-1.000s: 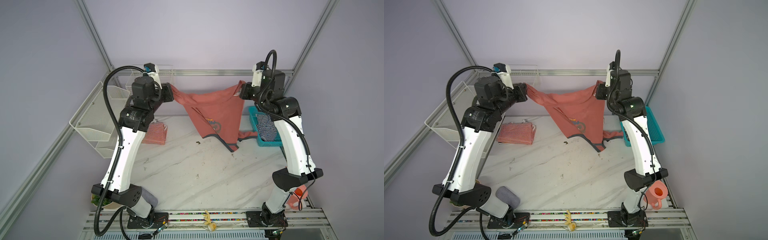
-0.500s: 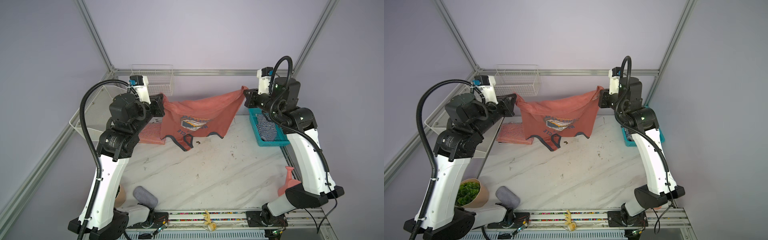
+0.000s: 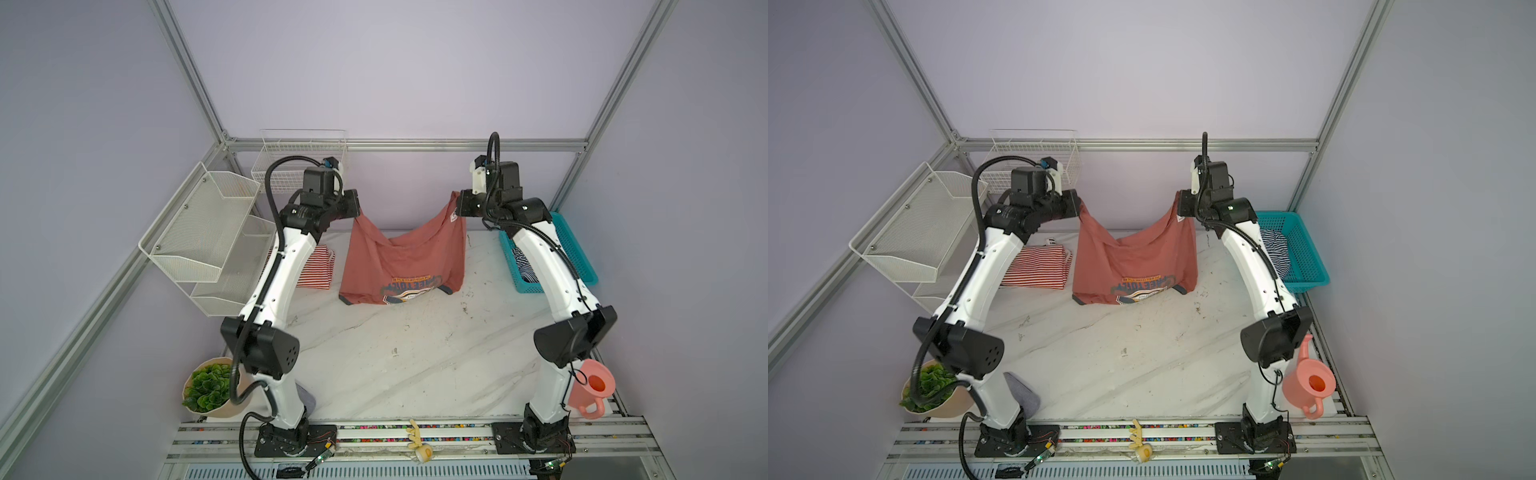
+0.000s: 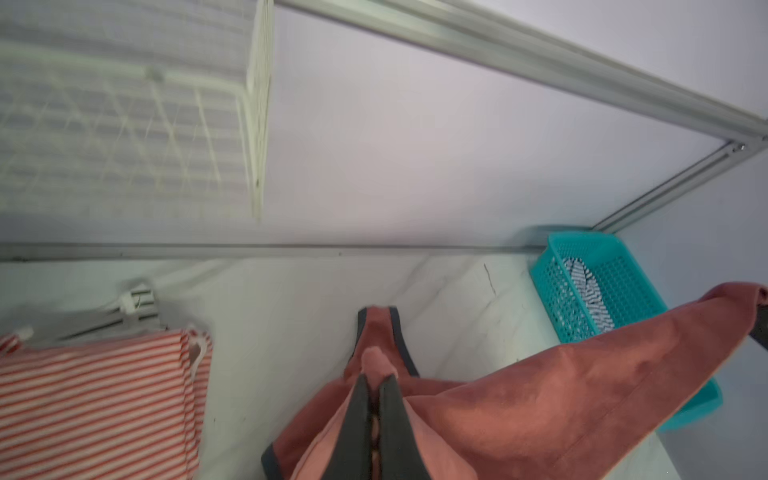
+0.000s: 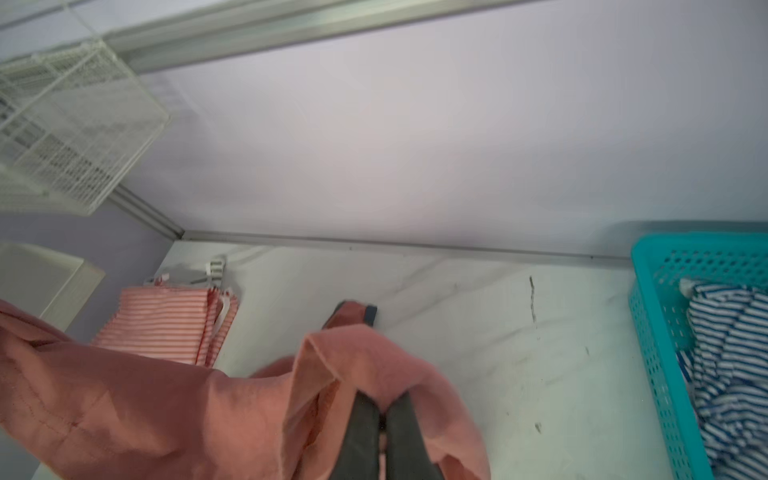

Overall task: Fold and stack the tank tops
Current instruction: 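Lift the pink tank top high with both grippers to hang it open, then lay the tank top flat, dragging it toward the robot with both grippers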

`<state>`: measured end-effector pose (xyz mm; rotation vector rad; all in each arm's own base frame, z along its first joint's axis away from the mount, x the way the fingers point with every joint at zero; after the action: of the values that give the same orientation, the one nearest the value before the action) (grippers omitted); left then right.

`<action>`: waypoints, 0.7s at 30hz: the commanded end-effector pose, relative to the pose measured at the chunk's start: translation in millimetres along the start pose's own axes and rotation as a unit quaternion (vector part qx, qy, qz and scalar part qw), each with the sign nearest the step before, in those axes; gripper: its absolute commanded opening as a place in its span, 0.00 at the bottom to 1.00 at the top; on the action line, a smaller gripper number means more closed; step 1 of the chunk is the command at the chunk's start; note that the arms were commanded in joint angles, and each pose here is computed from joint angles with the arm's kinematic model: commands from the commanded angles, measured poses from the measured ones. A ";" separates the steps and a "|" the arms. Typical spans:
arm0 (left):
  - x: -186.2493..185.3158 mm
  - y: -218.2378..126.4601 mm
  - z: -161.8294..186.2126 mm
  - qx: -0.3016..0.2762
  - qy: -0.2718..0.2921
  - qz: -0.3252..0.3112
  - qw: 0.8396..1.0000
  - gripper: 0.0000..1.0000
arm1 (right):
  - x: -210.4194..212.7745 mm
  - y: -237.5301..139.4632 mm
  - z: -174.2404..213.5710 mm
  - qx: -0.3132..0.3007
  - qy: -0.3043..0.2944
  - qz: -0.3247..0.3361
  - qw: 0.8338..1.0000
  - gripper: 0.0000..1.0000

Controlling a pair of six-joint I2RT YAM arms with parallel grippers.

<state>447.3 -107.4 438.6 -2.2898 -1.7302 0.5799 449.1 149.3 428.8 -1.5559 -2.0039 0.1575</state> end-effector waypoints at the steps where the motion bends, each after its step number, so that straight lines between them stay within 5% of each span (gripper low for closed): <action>1: -21.6 -87.2 -106.1 -0.229 0.012 0.067 0.971 0.00 | 13.7 -45.0 -71.2 -0.148 0.010 -0.041 0.988 0.00; 5: -29.2 -113.3 -140.6 -0.364 0.009 0.130 0.922 0.00 | 31.7 -77.9 -110.6 -0.264 0.006 -0.108 0.958 0.00; 9: -36.5 -142.6 -146.7 -0.481 0.023 0.180 0.858 0.00 | 43.6 -125.4 -125.3 -0.376 -0.021 -0.170 0.911 0.00; 12: -39.8 -154.8 -145.5 -0.510 0.042 0.195 0.836 0.00 | 43.9 -156.5 -120.4 -0.424 -0.041 -0.180 0.887 0.00; 16: -42.4 -144.0 -119.0 -0.483 0.059 0.233 0.842 0.00 | 35.8 -171.4 -95.3 -0.415 -0.061 -0.174 0.891 0.00; 21: -32.8 -101.7 -21.3 -0.384 0.035 0.248 0.889 0.00 | 6.6 -159.2 -24.7 -0.316 -0.047 -0.144 0.937 0.00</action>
<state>354.5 -97.7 560.8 -3.2740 -1.6160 -0.3509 328.3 97.2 552.4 -1.6187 -2.4837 -0.7033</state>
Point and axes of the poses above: each gripper's point midway between its finger pads, its own y axis out along the fingers, its own x axis along the line the jaws close on, z = x × y, the point moved 9 cm from there along -y, back along the fingers, and after that the axes turned 9 degrees about y, right-handed, at the moved point
